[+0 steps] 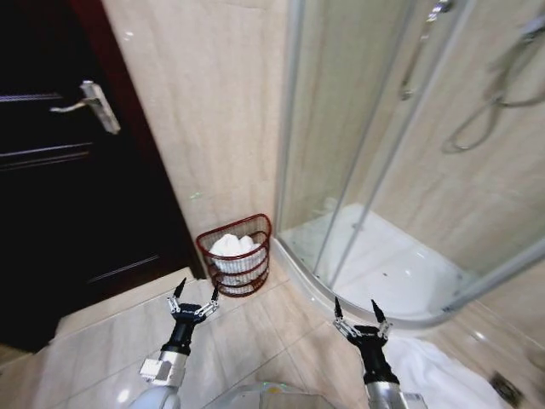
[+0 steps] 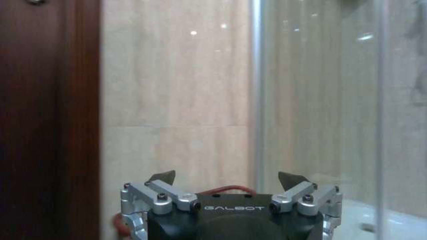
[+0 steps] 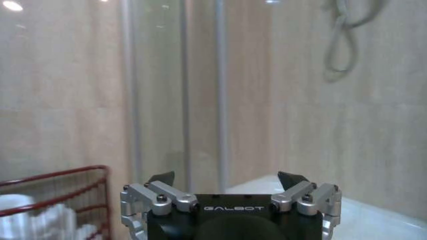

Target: Discard the used towel into the hamper.

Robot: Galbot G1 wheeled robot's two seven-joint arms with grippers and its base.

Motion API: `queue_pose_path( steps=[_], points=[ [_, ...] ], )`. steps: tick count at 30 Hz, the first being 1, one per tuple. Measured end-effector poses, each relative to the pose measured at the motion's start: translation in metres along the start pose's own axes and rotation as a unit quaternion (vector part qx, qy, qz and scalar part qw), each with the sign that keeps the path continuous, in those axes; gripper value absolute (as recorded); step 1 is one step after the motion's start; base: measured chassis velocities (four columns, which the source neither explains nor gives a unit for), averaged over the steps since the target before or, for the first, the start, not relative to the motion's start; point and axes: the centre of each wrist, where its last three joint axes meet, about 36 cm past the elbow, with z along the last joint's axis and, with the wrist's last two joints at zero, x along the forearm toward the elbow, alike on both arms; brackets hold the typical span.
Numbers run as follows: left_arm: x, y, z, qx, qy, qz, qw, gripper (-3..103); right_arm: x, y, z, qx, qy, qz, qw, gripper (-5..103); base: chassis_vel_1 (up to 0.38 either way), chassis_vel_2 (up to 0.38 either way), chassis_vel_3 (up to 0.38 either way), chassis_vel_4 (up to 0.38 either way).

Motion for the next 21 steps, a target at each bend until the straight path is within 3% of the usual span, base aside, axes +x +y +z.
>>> queue_pose_path(
  steps=[10,21],
  points=[
    [-0.0019,0.0005,0.0016,0.001,-0.002,-0.005,1.0000,100,0.0053,-0.0001,0.0016,0.001,0.017,0.029,0.999,100,-0.105,-0.109,-0.108,-0.097],
    [-0.0021,0.0017,0.0023,0.000,-0.001,-0.003,1.0000,100,0.0082,0.0027,0.0053,-0.003,0.021,0.034,0.999,100,-0.009,-0.004,0.000,-0.007]
  ],
)
